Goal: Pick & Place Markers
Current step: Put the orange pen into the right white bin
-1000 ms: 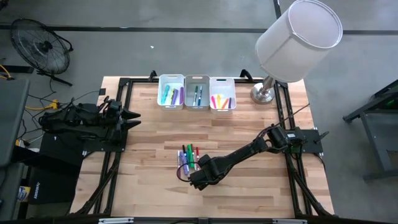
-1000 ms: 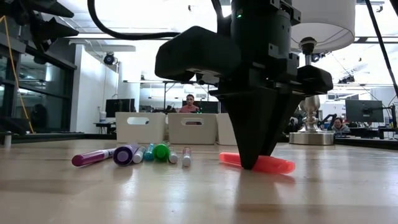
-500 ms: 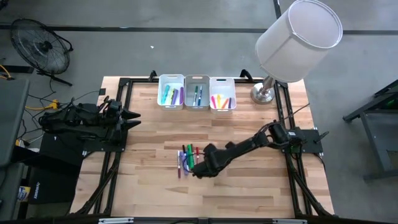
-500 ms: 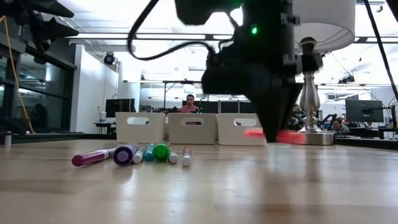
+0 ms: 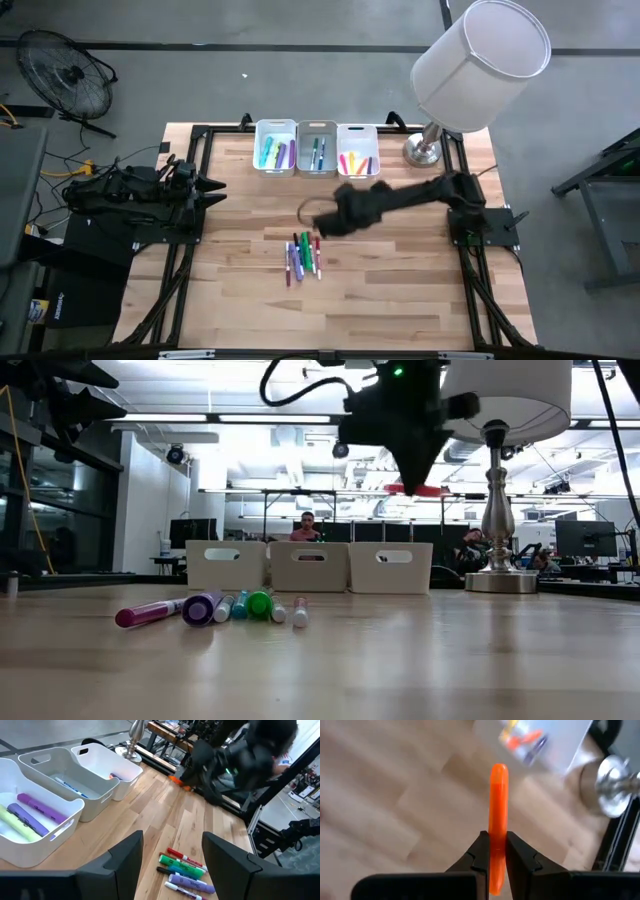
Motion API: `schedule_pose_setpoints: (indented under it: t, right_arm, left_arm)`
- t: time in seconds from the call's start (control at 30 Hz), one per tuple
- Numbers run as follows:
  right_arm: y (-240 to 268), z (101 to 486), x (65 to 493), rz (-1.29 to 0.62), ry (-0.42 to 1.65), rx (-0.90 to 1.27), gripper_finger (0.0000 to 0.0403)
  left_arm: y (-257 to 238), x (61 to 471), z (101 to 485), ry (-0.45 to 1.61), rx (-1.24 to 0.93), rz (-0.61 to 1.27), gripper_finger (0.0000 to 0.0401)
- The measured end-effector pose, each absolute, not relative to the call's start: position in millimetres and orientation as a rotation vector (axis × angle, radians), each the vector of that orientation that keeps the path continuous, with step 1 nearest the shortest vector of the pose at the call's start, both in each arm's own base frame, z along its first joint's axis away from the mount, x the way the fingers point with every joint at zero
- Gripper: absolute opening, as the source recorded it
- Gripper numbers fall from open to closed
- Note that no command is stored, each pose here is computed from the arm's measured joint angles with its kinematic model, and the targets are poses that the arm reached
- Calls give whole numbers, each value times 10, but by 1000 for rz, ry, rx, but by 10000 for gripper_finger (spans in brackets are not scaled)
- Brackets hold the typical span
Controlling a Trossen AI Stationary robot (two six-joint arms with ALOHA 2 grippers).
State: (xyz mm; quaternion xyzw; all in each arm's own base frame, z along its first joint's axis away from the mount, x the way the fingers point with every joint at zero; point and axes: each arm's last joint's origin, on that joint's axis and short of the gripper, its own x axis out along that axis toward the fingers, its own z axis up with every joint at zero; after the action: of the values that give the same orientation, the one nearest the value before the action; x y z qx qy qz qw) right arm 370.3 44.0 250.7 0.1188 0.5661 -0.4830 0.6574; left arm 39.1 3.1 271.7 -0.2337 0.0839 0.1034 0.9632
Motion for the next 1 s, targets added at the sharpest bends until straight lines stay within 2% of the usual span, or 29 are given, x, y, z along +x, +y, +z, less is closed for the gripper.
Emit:
schedule_pose_setpoints:
  t: [0.57,0.73,1.0]
  right_arm:
    - [-1192,2606,3748,-1193,1127,489,27]
    - [-1492,2388,3678,-1193,1114,600,27]
    - [-1687,1990,3565,-1182,1099,761,27]
  left_arm:
    - [32,391,2717,170,-473,210,202]
    - [31,391,2717,170,-473,209,202]
    - [32,391,2718,169,-473,209,202]
